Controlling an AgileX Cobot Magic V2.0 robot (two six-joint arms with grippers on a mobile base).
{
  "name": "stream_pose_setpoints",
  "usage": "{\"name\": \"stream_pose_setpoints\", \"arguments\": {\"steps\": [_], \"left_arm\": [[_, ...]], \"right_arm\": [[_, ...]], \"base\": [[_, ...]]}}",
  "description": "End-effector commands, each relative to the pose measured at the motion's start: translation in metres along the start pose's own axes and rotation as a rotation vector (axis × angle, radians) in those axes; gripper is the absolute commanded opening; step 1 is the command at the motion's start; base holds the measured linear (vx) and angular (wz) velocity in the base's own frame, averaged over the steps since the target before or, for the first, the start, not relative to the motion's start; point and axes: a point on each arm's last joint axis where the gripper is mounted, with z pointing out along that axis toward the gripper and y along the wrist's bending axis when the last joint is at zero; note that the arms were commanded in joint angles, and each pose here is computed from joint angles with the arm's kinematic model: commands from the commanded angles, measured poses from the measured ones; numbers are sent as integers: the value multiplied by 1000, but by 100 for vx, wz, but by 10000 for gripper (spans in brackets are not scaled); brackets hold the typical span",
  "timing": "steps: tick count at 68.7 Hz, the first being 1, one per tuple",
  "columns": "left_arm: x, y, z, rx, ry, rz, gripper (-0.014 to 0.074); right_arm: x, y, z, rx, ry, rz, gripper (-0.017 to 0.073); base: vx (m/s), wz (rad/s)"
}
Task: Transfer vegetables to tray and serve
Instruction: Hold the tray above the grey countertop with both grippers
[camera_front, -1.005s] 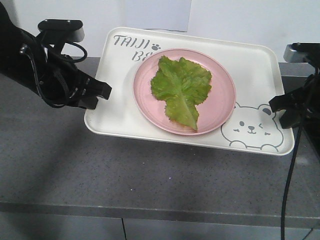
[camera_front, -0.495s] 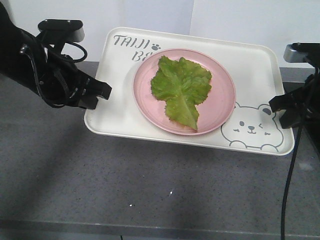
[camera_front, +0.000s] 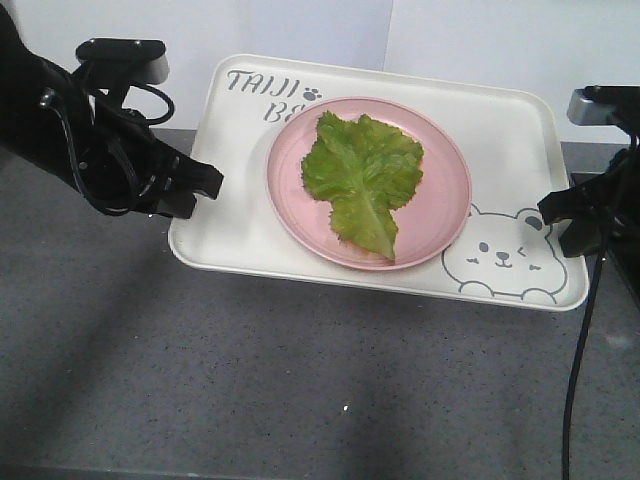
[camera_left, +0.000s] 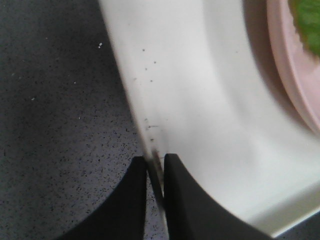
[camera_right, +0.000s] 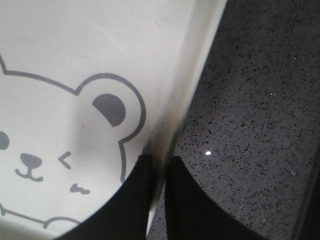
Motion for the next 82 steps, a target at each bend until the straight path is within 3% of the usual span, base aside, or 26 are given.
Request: {"name": "stream_pose_setpoints", "arguments": {"steps": [1, 82], "left_arm": [[-12, -26, -27, 166, -171, -18, -6], [-12, -26, -27, 166, -171, -18, -6]], "right_arm": [[-6, 21, -22, -123, -120, -31, 4], [-6, 21, -22, -123, -120, -31, 4]], "base": [[4, 1], [2, 1]]}}
